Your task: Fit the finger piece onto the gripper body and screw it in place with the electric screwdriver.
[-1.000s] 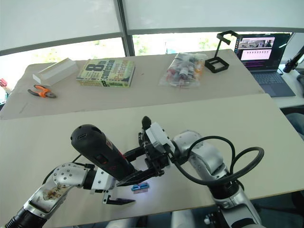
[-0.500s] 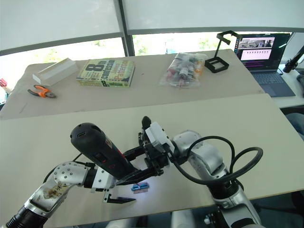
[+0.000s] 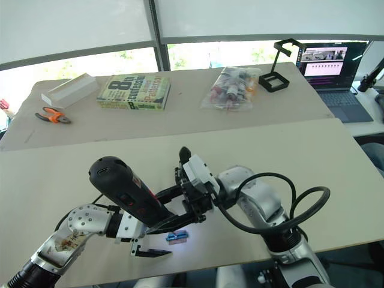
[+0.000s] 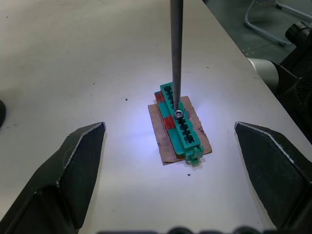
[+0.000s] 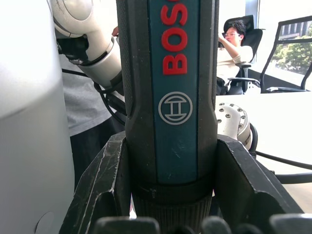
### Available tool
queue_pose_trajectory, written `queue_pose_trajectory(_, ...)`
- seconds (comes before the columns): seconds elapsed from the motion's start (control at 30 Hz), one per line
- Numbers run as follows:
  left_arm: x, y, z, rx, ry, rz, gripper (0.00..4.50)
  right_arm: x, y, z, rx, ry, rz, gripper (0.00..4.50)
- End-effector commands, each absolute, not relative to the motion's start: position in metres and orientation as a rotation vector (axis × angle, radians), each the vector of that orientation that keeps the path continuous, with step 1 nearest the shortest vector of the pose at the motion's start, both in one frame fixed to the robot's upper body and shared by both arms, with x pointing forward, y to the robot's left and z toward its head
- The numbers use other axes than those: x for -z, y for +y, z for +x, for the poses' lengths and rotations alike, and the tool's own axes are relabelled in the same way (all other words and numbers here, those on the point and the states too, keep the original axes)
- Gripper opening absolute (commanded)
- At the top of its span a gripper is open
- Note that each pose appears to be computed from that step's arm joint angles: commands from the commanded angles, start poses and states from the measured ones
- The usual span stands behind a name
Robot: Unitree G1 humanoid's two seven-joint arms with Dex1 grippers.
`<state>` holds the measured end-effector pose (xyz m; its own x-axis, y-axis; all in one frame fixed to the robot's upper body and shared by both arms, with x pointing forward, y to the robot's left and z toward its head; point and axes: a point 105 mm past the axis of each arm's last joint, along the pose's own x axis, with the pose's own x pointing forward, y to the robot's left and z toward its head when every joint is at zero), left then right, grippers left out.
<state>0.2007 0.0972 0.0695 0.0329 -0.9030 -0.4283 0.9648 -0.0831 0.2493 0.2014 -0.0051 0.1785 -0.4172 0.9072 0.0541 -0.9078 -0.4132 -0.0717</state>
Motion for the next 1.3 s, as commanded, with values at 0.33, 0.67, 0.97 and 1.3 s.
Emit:
queue_pose_trajectory(0.33,-0.0739,0.0951,0.2007,1.563,0.112,0.567,4.5,-0.1879,-0.0034,0.1966,-2.017,-0.183,-0.007,1.92)
queue_pose_trajectory(0.67,-0.0745,0.0945,0.2011,1.561,0.109,0.568,4.5,-0.1878,-0.0032,0.1967,-2.012,-0.182,-0.004,1.92)
queue_pose_trajectory(0.97,-0.0746,0.0946,0.2019,1.559,0.11,0.569,4.5,-0.1873,-0.0028,0.1964,-2.015,-0.176,-0.003,1.92)
queue_pose_trajectory(1.3,-0.0728,0.0947,0.2022,1.556,0.11,0.568,4.5,-0.187,-0.0029,0.1952,-2.019,-0.173,-0.002,1.92)
